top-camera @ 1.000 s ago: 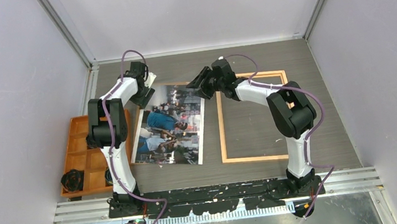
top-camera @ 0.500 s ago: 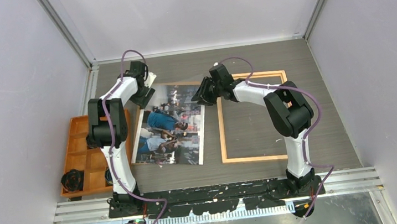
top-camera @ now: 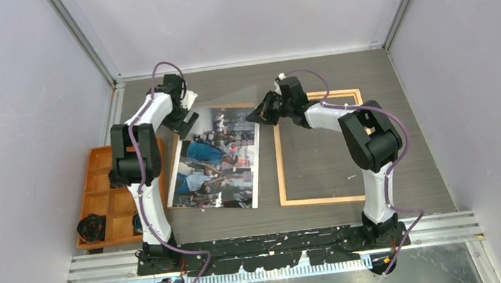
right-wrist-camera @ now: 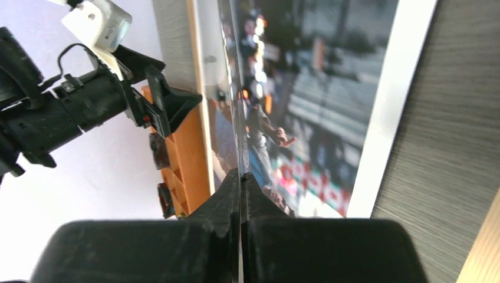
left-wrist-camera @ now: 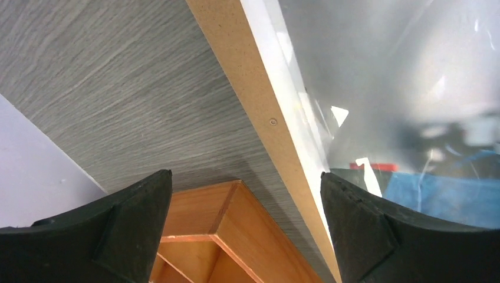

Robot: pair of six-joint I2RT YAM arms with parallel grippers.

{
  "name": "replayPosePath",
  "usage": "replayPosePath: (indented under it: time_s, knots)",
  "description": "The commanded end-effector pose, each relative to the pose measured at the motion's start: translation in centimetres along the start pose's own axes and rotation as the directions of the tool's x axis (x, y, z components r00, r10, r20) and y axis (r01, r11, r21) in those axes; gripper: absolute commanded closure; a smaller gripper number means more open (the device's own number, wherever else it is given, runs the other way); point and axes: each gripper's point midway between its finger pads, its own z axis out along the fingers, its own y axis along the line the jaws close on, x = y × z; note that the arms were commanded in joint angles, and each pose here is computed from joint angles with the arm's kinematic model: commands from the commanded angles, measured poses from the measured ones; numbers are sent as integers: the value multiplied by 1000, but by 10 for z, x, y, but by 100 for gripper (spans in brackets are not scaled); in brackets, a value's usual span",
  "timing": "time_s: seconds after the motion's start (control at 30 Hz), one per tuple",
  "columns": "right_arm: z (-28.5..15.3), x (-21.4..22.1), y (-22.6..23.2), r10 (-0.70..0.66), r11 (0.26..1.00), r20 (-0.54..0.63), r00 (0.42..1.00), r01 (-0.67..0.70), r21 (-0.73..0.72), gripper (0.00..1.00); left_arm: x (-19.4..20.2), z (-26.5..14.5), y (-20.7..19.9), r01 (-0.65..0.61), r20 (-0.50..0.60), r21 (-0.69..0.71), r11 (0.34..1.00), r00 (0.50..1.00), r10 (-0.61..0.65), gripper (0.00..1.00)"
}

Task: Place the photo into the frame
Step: Pick up the photo frame item at the center of the board.

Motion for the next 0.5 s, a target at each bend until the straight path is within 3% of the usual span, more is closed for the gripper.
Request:
replayPosePath:
  time_s: [0.0,0.1,0.2,0.33,0.47]
  knots:
    - [-45,-30,73,-117,979,7,993,117,-166,99,-16,-50,2,28,47,99,995,998,-33,0]
    - [-84,-48,74,-111,985,-12,994,108,-136,99,-42,-89,4,43,153,141,989,986,-65,0]
    - [-130,-64,60,-114,992,15,993,115,-47,99,-58,-114,-13,12,184,166,986,982,-43,0]
    - [-199,-72,20,-147,969,65,987,130,212,99,-79,-126,-54,-38,227,202,979,974,-9,0]
    - [-263,-71,4,-208,915,160,965,134,381,99,-97,-137,-122,-78,242,348,934,970,-9,0]
